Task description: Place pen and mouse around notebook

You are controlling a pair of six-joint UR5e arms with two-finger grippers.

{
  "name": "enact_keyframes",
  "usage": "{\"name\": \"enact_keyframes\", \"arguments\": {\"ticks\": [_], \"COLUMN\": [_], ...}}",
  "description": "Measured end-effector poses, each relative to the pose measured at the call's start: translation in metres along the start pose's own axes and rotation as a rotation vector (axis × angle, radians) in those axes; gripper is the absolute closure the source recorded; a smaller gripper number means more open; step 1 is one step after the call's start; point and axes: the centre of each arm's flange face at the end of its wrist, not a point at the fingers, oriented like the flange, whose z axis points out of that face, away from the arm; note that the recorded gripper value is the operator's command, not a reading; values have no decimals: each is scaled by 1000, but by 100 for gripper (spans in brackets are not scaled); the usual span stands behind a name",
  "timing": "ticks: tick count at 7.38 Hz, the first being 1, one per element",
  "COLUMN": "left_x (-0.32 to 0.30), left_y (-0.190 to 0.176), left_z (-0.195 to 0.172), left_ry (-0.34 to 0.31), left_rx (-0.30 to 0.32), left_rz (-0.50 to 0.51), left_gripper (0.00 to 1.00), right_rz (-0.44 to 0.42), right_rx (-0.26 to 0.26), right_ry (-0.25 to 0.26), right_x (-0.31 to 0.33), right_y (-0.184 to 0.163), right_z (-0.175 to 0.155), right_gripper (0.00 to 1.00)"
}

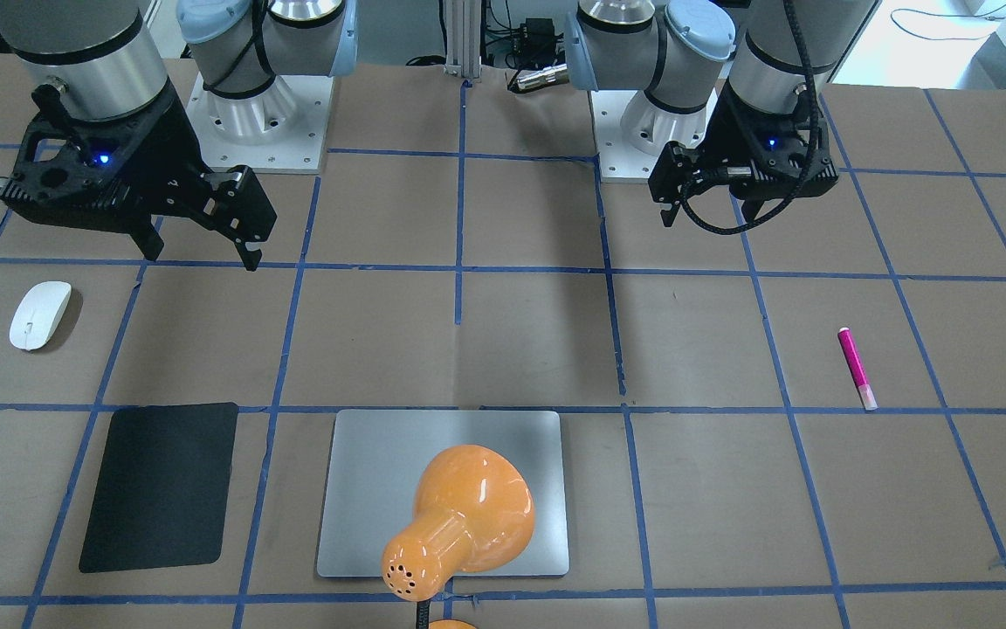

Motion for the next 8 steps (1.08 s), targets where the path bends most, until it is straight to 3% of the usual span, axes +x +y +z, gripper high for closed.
{"name": "enact_keyframes", "arguments": {"ticks": [5,8], "left_x": [0,-1], "left_y": [-2,-2], "left_z": [3,4], "left_ry": [-5,-6], "left_rx": [-1,-3], "left_rz": [5,6], "left_gripper": [0,0], "right_rz": [3,-10], "right_rx": [1,-7], "right_ry": [4,14], "right_x": [17,60], "right_y": [-8,-22], "right_z": [-2,-3], "right_gripper": [0,0]}}
